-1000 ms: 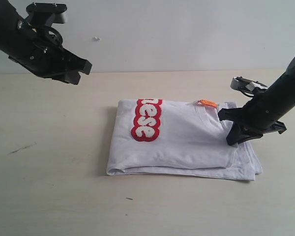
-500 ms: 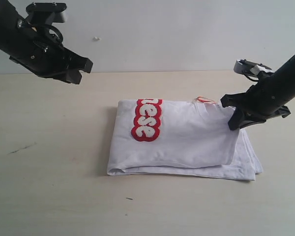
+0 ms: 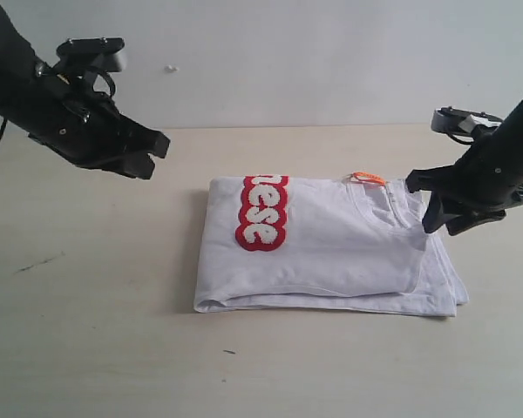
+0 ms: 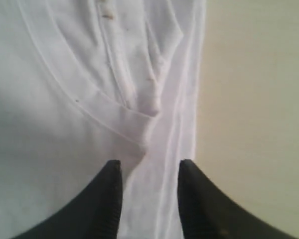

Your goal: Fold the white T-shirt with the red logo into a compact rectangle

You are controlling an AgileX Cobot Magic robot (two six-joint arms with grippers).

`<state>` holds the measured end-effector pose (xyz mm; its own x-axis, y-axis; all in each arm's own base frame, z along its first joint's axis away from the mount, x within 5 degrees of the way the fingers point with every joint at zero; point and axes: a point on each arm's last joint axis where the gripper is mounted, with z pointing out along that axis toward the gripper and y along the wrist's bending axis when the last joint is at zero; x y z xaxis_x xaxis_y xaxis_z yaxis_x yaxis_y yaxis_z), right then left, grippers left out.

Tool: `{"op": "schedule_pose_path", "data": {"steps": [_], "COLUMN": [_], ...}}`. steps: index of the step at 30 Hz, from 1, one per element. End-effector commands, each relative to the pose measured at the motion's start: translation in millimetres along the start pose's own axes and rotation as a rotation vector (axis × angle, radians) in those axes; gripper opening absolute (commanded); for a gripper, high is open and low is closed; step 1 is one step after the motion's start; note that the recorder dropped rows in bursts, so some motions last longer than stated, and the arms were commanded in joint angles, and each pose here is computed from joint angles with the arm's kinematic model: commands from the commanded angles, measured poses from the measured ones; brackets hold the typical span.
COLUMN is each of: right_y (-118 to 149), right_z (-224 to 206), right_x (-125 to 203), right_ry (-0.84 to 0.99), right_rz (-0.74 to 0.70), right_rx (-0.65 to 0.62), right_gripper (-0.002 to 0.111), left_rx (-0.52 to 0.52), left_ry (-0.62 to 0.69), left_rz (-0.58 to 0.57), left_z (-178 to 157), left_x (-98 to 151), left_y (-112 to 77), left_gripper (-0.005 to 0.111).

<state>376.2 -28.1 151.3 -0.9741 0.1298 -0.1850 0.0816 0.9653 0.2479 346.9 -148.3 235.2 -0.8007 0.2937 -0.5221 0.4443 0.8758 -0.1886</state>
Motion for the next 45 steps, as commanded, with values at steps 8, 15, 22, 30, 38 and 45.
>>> {"op": "schedule_pose_path", "data": {"steps": [8, 15, 22, 30, 38, 45], "right_y": [46.8, 46.6, 55.9, 69.6, 81.8, 91.7], "right_z": [54.9, 57.3, 27.5, -19.3, -57.7, -96.1], "right_x": [23.1, 23.6, 16.8, 12.0, 13.2, 19.6], "right_ry": [0.134, 0.139, 0.052, -0.083, -0.185, -0.273], "right_rz": [-0.205, -0.197, -0.204, -0.22, -0.209, -0.234], "right_rx": [-0.059, -0.063, -0.08, -0.112, -0.161, -0.19], "right_gripper": [0.0, 0.0, 0.0, 0.0, 0.0, 0.0], "left_rx": [0.298, 0.292, 0.268, 0.256, 0.154, 0.169], "left_ry": [0.153, 0.263, 0.343, 0.159, 0.016, 0.167], "left_rz": [0.203, 0.229, 0.225, 0.262, 0.238, 0.259], "left_z": [70.5, 119.5, 130.7, 89.5, 106.6, 153.7], "left_x": [33.8, 61.6, 72.1, 33.1, 18.7, 37.4], "left_y": [-64.2, -76.5, -70.6, -80.8, -72.2, -65.4], "left_gripper": [0.0, 0.0, 0.0, 0.0, 0.0, 0.0]}}
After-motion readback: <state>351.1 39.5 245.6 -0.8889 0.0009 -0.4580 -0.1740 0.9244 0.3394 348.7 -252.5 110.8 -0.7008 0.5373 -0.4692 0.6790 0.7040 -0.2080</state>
